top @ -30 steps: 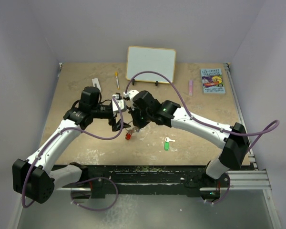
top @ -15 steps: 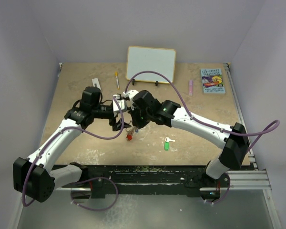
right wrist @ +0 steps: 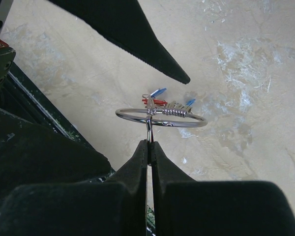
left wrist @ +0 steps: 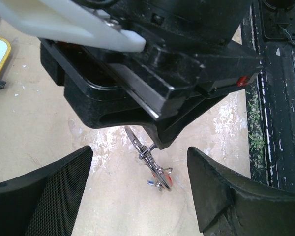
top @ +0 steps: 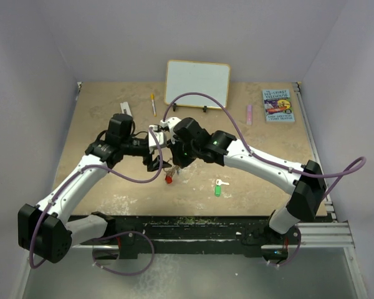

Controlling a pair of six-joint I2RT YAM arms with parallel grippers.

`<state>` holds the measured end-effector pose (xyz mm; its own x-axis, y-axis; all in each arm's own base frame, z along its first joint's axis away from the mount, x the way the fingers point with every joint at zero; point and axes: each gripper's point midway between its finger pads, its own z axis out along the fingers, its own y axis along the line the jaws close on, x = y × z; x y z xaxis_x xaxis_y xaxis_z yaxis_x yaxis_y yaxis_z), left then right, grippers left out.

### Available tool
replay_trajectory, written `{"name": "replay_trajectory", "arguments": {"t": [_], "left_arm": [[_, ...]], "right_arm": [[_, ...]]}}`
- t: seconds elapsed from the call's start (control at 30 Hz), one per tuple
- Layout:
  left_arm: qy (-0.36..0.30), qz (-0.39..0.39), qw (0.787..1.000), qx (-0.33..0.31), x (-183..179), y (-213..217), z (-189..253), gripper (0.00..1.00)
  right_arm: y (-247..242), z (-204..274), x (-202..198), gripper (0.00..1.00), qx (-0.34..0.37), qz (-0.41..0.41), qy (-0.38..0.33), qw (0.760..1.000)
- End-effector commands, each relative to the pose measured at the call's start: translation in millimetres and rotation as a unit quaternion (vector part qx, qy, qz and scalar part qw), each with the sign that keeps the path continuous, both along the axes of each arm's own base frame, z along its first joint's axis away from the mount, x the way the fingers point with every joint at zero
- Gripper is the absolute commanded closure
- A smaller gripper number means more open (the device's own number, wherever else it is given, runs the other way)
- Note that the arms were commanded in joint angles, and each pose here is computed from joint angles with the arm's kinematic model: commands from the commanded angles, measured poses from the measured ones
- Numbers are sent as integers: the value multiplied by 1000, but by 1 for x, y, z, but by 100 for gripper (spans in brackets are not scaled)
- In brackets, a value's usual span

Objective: Put the keys on the keyring

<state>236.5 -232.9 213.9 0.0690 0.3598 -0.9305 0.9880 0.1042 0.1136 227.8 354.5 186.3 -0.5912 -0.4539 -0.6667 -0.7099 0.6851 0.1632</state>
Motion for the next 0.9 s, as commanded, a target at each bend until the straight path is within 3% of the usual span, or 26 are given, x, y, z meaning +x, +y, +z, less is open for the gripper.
{"name": "replay_trajectory", "arguments": {"t": [0.0, 0.47, 0.87], "left_arm": [[-20, -33, 999, -3, -7, -4, 5, 20], [-42, -86, 995, -12, -20, -6, 8, 30], [-44, -114, 992, -20, -32, -7, 14, 47]], "right_arm": [[8, 36, -3, 100, 40, 18, -23, 999], [4, 44, -31, 100, 61, 70, -7, 996], [9, 40, -38, 100, 61, 86, 4, 994]]}}
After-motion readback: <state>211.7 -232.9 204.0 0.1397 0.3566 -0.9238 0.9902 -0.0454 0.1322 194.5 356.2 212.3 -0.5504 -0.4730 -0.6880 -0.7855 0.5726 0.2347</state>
